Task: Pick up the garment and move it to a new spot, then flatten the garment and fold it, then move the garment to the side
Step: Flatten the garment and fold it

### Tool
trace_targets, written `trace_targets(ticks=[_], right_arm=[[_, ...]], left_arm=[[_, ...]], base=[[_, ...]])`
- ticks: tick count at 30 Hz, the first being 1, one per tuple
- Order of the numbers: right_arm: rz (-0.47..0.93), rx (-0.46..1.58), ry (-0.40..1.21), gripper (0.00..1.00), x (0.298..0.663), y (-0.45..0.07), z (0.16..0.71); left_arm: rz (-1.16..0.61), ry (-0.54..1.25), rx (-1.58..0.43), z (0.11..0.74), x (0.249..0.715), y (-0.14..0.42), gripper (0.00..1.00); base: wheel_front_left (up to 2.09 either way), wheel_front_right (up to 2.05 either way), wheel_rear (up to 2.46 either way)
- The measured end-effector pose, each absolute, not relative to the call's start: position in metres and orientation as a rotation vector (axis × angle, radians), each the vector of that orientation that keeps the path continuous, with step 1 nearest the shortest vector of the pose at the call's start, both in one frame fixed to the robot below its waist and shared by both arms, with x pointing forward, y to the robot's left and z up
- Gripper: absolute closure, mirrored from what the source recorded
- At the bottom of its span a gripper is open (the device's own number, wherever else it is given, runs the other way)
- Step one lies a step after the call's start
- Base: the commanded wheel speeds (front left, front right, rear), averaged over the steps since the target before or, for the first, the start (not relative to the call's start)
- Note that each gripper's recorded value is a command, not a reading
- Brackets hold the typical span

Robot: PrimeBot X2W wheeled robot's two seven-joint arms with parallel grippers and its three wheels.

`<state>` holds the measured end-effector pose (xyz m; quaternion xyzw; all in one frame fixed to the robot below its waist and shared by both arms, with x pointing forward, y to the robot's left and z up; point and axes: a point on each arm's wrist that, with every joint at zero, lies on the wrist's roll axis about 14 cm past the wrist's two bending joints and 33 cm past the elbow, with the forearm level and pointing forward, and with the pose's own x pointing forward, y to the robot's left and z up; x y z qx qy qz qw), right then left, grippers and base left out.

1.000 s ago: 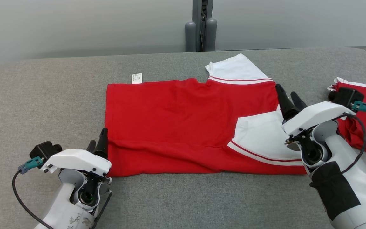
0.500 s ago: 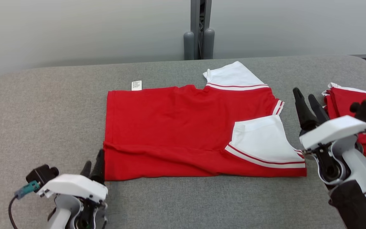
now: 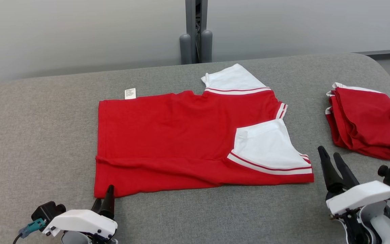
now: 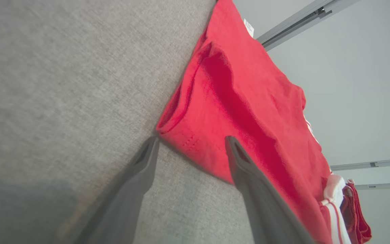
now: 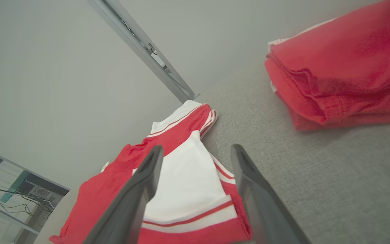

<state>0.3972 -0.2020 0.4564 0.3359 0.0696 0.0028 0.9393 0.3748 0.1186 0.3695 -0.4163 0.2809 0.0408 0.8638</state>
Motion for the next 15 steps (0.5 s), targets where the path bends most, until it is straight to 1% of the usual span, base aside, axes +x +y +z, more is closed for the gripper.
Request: trace_targets(ticks=[5,6,7,8,9,10,15], right_arm=[[-0.045,0.705,0.221,0.00,0.376,-0.202,0.427],[-0.053,0.708,0.236,0.00,0.373,-0.202,0.421],[-0.060,0.712,0.251,0.00,0.371,-0.201,0.416],[-0.066,0.711,0.266,0.00,0.368,-0.199,0.411],[-0.069,0.712,0.284,0.00,0.366,-0.197,0.407],[-0.073,0.717,0.299,0.00,0.364,-0.195,0.402],[-0.080,0.733,0.351,0.00,0.364,-0.185,0.388]], left_arm=[[0.114,0.587,-0.904,0.365,0.383,0.118,0.01],[0.116,0.580,-0.910,0.365,0.385,0.118,0.24],[0.115,0.575,-0.913,0.365,0.387,0.118,0.43],[0.118,0.565,-0.919,0.366,0.390,0.118,0.54],[0.115,0.554,-0.923,0.367,0.392,0.118,0.83],[0.115,0.549,-0.925,0.367,0.394,0.118,1.00],[0.111,0.527,-0.937,0.368,0.398,0.117,1.00]], base=[[0.00,0.00,0.00],[0.00,0.00,0.00],[0.00,0.00,0.00],[0.00,0.00,0.00],[0.00,0.00,0.00],[0.00,0.00,0.00],[0.00,0.00,0.00]])
